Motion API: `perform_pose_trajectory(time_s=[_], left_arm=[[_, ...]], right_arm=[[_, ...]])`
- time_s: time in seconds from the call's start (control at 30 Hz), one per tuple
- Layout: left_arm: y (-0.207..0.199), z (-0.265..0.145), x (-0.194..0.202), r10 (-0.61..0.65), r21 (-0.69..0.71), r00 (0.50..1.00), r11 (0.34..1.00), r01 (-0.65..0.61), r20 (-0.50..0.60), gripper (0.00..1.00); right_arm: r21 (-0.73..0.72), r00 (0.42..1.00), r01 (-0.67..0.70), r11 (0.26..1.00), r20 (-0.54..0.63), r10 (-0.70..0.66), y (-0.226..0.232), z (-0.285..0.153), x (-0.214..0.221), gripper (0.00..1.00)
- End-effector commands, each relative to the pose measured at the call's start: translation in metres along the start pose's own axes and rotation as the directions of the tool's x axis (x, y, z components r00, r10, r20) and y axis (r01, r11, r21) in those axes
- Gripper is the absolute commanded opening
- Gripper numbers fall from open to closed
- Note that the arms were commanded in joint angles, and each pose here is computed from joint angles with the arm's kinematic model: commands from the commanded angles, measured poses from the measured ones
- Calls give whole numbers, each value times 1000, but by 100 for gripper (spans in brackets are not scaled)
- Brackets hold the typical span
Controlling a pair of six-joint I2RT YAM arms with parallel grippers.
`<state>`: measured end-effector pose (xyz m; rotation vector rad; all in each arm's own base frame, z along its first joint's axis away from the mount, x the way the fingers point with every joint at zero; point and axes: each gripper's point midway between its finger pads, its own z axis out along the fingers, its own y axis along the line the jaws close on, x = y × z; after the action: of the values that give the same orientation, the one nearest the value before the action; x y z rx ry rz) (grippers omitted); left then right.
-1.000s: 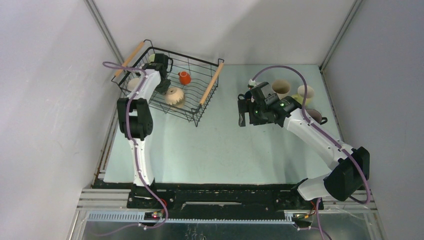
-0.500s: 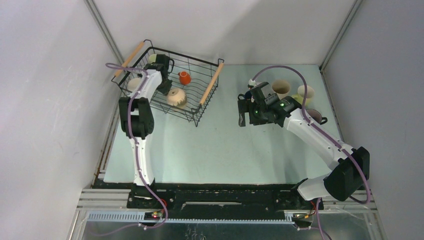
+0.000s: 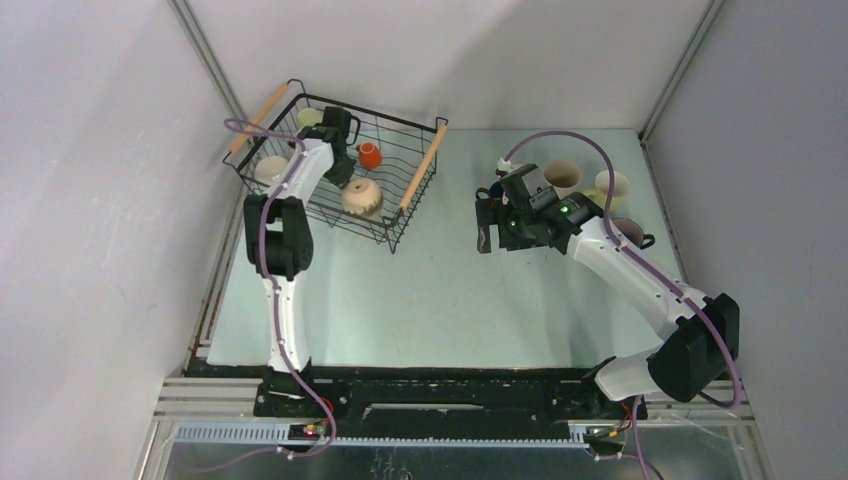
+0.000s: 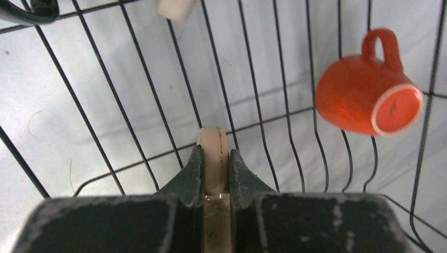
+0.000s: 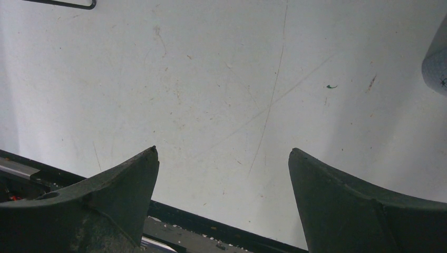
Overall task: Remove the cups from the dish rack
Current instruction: Unload the cup from the dish rack.
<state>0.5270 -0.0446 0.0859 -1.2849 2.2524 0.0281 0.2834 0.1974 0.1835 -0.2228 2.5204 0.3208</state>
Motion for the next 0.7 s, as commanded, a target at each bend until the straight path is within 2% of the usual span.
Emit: perform_pose_trajectory(time_s=[0.0,0.4,0.67], left_arm=[[-30,-68,-22,11,162,996,987,-25,87,0],[-51,-108,-24,108,280,980,948,-152,167,0],[-64,-132,-14,207,371,942,880,-298,265,0]], right_arm=[[-27,998,-6,1000,63,7,6,-11,-11,100],[-49,997,-16,999,81,20,12,-13,-17,100],[-66,996,-23,998,86,28,16,-11,-19,100]])
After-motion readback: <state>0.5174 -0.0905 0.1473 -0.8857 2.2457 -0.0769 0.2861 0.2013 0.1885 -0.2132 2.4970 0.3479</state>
